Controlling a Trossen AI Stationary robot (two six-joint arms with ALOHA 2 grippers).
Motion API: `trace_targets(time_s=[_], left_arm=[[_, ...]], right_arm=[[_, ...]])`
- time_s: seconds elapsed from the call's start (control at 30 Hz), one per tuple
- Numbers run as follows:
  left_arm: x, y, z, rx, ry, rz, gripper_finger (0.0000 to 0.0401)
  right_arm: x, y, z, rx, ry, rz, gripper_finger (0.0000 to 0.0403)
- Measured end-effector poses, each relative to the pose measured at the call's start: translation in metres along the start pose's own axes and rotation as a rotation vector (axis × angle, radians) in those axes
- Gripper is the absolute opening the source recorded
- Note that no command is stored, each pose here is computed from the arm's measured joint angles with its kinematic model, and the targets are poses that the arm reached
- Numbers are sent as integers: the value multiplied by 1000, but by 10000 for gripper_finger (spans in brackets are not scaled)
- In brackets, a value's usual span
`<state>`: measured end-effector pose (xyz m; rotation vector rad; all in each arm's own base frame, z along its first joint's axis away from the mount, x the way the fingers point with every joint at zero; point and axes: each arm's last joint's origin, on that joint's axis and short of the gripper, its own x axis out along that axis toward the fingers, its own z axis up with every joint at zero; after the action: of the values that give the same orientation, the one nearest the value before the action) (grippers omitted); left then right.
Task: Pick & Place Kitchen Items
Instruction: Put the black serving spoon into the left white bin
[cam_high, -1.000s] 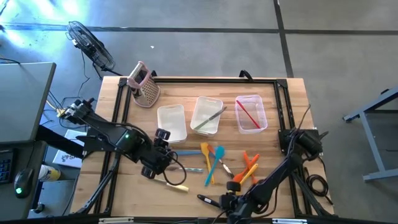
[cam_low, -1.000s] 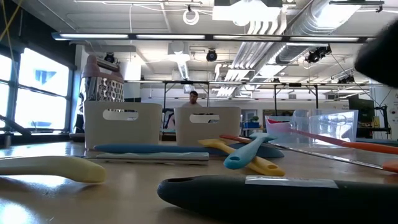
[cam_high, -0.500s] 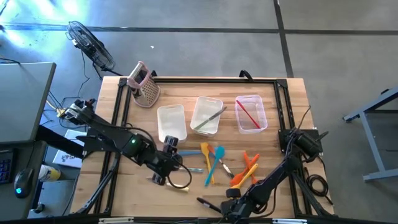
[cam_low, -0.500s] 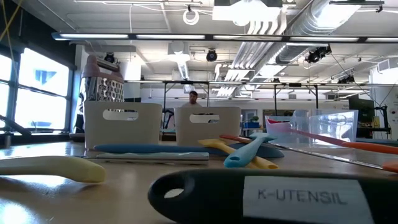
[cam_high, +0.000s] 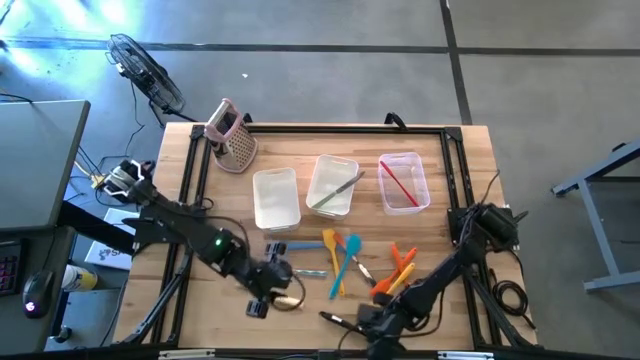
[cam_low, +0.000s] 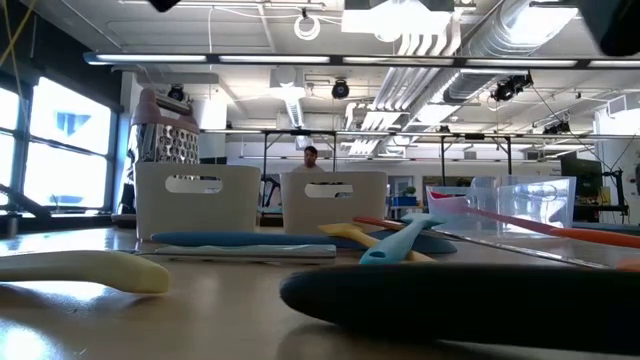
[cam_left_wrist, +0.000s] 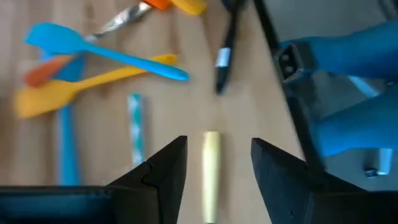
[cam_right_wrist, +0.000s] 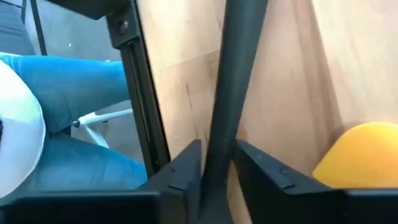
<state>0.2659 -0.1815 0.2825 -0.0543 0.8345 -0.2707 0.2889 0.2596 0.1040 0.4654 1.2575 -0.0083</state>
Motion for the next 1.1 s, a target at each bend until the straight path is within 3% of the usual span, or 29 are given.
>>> trace_targets(time_s=[0.1, 0.3, 0.5, 0.8, 1.1], left_arm=[[9, -17, -15, -19, -73, -41, 173], [21, -47, -48, -12, -290, -145, 173], [30, -60, -73, 32, -509, -111, 173], [48, -49, -62, 145, -687, 25, 173], [55, -12, -36, 197, -744, 15, 173]], right_arm=[[0, -4, 5, 36, 35, 11, 35], [0, -5, 6, 2, 4, -5, 34], [-7, 1, 0, -48, -38, -9, 34], [-63, 13, -18, -177, -286, -135, 34], [-103, 29, -36, -349, -623, -249, 34]])
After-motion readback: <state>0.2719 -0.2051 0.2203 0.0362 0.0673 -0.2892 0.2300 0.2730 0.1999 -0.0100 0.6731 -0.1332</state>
